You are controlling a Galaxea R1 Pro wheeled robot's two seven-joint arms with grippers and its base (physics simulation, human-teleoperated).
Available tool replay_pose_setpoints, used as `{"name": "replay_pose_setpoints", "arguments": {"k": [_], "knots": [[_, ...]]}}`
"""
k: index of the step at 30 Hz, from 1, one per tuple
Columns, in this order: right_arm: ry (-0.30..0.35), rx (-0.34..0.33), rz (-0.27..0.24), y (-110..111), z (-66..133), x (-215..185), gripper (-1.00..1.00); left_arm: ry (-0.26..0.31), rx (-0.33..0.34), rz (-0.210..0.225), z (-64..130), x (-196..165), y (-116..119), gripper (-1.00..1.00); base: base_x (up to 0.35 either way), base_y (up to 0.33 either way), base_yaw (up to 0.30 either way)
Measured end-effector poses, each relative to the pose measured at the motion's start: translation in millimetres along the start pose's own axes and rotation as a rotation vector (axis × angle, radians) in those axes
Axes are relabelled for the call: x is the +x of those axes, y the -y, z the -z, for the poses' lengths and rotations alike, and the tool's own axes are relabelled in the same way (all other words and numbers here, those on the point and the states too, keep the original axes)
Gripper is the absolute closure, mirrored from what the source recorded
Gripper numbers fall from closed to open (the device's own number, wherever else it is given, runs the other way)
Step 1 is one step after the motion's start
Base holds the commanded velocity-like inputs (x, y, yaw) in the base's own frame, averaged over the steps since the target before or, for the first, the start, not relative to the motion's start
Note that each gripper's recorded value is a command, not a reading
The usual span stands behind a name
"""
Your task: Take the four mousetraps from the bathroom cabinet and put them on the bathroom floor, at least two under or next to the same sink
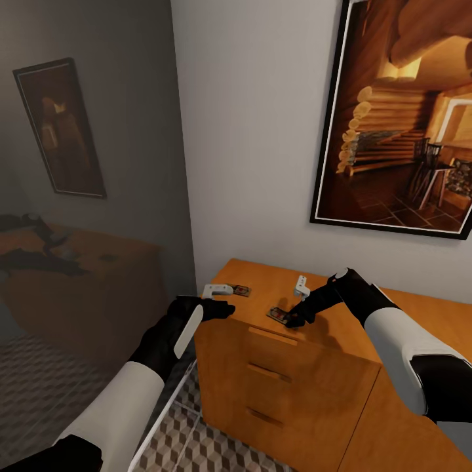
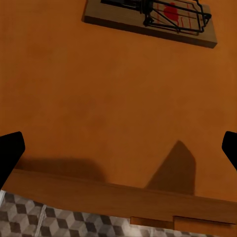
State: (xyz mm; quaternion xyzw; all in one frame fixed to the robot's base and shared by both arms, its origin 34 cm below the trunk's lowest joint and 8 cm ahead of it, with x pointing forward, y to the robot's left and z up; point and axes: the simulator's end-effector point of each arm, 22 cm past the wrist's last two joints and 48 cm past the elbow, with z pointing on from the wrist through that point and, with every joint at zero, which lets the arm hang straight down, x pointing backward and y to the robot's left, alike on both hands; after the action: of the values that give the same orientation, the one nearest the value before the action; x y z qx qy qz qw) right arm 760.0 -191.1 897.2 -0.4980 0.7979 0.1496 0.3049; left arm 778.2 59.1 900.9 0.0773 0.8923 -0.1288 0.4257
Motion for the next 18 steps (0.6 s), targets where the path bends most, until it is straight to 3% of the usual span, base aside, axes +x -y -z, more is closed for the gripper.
{"name": "replay_pose_setpoints", "arguments": {"k": [18], "knots": [[-0.014,-0.014,-0.009,-2.4,4.4,-1.1,1.00,-0.002,0.005,0.003,6.4,-9.2,2.7,-1.00,0.000,0.000,0.000]]}}
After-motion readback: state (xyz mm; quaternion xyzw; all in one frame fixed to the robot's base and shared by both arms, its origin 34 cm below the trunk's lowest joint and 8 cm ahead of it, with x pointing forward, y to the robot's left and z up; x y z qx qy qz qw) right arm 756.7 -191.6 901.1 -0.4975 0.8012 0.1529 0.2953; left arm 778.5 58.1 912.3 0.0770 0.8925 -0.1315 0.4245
